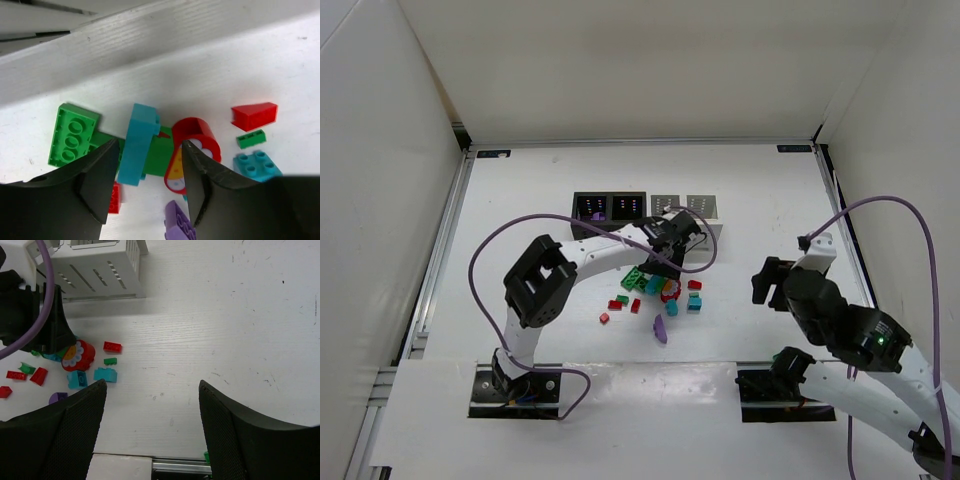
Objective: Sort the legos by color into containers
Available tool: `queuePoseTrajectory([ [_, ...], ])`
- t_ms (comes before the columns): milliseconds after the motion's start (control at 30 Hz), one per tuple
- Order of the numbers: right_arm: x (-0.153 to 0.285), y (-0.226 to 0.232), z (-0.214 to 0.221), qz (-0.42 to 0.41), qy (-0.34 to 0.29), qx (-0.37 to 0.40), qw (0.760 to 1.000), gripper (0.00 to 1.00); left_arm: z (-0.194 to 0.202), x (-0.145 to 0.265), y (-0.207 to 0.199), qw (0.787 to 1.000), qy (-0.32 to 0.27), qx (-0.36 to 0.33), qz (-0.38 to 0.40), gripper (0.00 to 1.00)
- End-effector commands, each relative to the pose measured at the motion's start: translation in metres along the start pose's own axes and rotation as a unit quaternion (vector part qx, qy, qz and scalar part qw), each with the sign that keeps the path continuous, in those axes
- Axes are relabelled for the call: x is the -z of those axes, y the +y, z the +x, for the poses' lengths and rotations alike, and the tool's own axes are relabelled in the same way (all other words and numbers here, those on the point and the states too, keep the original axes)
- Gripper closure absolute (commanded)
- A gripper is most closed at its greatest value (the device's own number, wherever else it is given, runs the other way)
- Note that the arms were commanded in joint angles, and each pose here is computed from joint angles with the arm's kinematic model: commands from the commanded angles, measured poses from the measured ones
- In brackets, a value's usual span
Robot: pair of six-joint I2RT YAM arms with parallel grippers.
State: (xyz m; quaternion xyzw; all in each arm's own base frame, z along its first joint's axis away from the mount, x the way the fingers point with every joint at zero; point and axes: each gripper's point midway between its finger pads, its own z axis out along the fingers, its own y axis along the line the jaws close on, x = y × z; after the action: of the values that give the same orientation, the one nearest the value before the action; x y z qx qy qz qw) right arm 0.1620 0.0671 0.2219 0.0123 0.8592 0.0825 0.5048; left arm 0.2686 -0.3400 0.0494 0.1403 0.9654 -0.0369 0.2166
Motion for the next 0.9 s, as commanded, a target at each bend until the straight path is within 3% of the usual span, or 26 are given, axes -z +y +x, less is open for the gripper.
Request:
queuePoseTrajectory([
  [0, 0.003, -0.007, -0.004, 0.009, -0.012, -0.012, 1.0, 0.24, -0.01, -0.005, 0.008, 1.0, -0.007, 0.012, -0.018, 0.37],
  [267, 0.009, -0.008, -0.004, -0.007, -0.02, -0.021, 1.0, 0.25, -0.01, -0.01, 0.011, 0.999, -0.002, 0.04, -0.011, 0.41],
  [633, 0.009, -0.012, -0.006, 0.001, -0.023, -0.021, 1.0, 0.25, -0.001, -0.007, 0.007, 0.999, 0.003, 0.025, -0.026, 0.57],
  [867, 0.01, -0.008, -0.006, -0.009, -0.023, -0.012, 1.0, 0.25, 0.009, -0.003, 0.009, 0.999, 0.018, 0.04, -0.03, 0.88],
])
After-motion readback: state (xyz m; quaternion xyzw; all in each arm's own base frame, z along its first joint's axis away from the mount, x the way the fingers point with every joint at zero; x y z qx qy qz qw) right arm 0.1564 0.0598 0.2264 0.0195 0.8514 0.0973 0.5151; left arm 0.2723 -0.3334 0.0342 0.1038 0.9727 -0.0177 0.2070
